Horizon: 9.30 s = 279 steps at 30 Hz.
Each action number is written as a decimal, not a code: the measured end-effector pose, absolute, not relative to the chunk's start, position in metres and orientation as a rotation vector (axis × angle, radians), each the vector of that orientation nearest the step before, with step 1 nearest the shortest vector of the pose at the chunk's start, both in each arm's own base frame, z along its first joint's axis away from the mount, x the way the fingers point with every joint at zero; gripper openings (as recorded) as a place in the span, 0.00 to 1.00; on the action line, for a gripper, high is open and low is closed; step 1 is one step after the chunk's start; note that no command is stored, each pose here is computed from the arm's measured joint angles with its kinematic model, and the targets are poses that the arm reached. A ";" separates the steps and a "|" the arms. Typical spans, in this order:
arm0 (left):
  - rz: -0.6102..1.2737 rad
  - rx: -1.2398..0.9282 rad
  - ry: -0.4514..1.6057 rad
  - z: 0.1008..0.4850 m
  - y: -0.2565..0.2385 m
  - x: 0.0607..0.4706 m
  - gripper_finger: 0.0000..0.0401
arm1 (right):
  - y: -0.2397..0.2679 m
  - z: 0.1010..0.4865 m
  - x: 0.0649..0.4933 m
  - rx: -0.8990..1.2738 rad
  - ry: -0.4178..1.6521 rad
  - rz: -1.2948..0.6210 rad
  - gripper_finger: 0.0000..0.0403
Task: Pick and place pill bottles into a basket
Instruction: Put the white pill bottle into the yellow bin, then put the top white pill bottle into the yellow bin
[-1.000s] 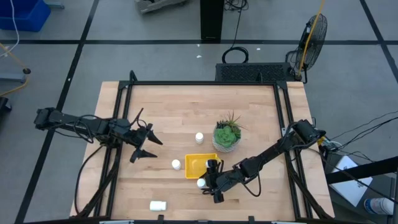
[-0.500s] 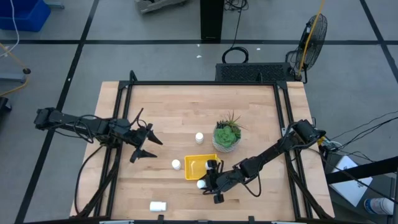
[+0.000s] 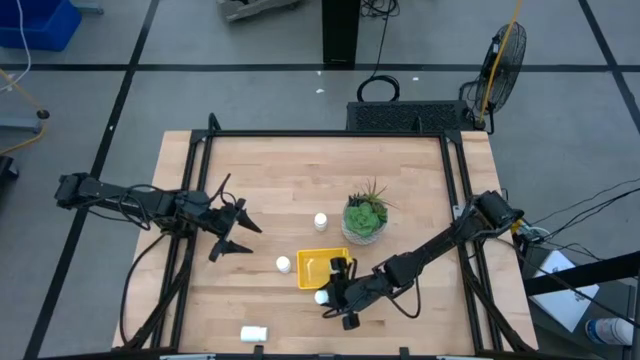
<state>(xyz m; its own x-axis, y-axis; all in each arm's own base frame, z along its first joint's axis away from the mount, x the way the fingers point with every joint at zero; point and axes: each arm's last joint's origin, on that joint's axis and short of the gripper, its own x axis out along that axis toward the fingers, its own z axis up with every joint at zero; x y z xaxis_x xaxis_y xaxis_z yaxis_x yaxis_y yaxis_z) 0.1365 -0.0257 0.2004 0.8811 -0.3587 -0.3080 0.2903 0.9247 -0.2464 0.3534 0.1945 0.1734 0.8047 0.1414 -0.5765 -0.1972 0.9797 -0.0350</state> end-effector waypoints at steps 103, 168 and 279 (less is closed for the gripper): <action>-0.369 -0.204 0.363 0.200 -0.030 0.136 0.77 | 0.172 0.148 0.294 -0.041 0.511 -0.021 0.47; 0.037 -0.079 0.368 0.134 0.005 0.250 0.77 | 0.201 0.242 0.240 -0.143 0.188 0.219 0.37; -0.044 -0.061 0.730 0.145 0.019 0.343 0.56 | 0.194 0.222 0.227 -0.062 0.098 0.231 0.37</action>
<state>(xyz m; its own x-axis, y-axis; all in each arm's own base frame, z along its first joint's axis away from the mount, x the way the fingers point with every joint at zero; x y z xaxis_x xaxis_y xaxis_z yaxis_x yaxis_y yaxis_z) 0.3427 0.0188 0.1448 0.7445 -0.0618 -0.6647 0.0190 0.9973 -0.0715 0.2274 0.1940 0.2219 0.9688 0.2252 -0.1039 -0.2312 0.9716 -0.0499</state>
